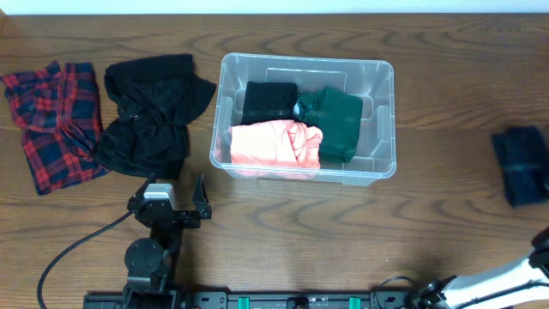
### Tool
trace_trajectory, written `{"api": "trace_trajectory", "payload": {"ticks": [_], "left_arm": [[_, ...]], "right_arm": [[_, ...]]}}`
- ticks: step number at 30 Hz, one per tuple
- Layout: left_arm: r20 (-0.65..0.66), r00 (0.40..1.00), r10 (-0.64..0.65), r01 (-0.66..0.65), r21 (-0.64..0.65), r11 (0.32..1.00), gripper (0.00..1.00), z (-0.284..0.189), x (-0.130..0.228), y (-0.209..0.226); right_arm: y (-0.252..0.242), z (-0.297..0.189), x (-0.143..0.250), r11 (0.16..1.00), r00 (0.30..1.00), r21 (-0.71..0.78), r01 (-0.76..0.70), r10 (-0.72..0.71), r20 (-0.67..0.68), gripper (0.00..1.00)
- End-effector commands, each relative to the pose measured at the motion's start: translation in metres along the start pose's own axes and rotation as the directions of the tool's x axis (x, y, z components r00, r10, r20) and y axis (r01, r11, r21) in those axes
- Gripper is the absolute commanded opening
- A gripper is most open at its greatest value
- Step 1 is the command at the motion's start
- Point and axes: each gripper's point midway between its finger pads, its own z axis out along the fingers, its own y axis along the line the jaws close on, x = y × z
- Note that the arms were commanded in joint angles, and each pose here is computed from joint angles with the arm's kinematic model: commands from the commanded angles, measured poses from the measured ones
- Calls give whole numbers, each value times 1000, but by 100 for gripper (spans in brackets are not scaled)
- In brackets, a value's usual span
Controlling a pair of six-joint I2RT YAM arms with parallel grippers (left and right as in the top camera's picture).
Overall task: Pack container
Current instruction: 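Carry the teal item over the bin and lower it into the right side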
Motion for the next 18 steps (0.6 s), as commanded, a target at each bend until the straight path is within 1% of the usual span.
{"api": "trace_trajectory", "payload": {"ticks": [1,5,8,9,13,15,18], "left_arm": [[-42,999,0,-1,-15,1000,98,2,18,3],[-42,999,0,-1,-15,1000,98,2,18,3],[-42,999,0,-1,-15,1000,98,2,18,3],[-42,999,0,-1,-15,1000,98,2,18,3],[-42,999,0,-1,-15,1000,98,2,18,3],[-42,999,0,-1,-15,1000,98,2,18,3],[-42,999,0,-1,-15,1000,98,2,18,3]], "right_arm": [[78,-42,-10,979,992,-170,110,-97,85,1],[146,-97,-10,930,955,-256,263,-214,204,1],[200,-151,2,854,908,-349,385,-284,308,1],[211,-164,5,832,895,-370,413,-297,332,1],[261,-231,38,703,832,-464,539,-359,422,1],[278,-256,60,643,807,-497,583,-388,446,1],[296,-284,93,575,782,-532,621,-416,464,1]]}}
